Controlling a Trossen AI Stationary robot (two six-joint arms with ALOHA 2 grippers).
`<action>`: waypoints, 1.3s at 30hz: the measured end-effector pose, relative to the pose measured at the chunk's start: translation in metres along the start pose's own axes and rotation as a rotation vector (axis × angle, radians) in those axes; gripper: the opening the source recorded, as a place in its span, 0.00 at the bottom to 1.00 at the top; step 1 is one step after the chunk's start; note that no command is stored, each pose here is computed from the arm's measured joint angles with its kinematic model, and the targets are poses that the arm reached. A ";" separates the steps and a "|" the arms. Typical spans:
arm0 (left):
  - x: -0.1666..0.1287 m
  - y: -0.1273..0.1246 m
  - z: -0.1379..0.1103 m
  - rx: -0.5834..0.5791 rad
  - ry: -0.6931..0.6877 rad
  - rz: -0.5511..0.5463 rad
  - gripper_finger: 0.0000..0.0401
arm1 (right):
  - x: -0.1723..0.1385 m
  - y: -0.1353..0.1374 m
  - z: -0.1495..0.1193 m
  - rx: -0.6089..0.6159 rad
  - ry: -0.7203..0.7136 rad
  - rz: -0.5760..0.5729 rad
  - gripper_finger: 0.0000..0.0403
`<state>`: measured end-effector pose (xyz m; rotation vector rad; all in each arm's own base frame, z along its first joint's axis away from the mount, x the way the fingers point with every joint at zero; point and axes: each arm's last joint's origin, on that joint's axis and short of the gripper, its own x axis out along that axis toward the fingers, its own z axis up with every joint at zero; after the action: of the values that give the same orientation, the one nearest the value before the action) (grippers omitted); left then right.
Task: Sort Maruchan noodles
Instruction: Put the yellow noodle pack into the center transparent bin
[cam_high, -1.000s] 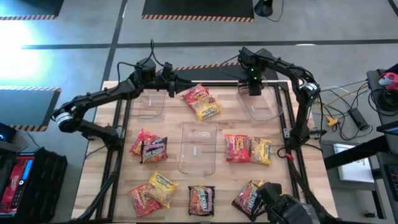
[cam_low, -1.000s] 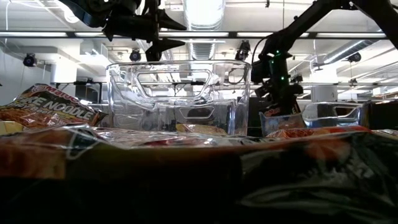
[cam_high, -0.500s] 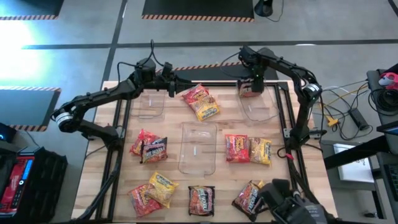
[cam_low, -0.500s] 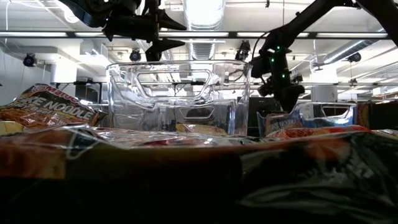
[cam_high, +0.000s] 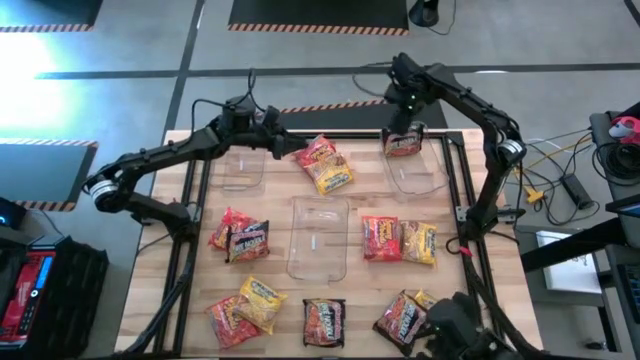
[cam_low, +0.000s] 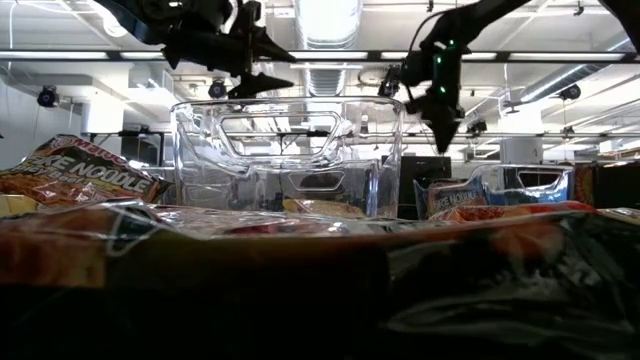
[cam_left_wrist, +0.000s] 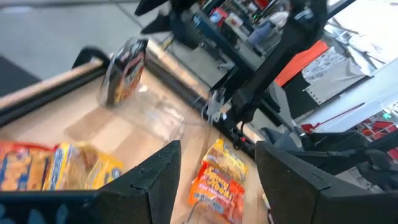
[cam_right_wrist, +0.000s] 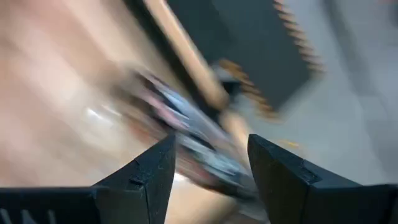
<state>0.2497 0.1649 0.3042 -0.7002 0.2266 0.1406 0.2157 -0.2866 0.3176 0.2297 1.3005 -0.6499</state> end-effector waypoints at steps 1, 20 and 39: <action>0.002 0.003 -0.002 -0.015 0.020 0.011 0.47 | -0.003 0.002 0.002 0.066 -0.042 0.080 0.47; 0.048 0.061 -0.045 -0.218 0.297 0.111 0.47 | -0.013 0.127 0.031 0.234 -0.087 0.690 0.39; 0.037 0.085 -0.036 -0.154 0.259 0.163 0.47 | 0.078 0.191 0.004 0.670 -0.078 0.631 0.34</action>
<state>0.2624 0.2077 0.2148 -0.8534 0.5258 0.2254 0.3361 -0.1594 0.2077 1.1018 0.8228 -0.5153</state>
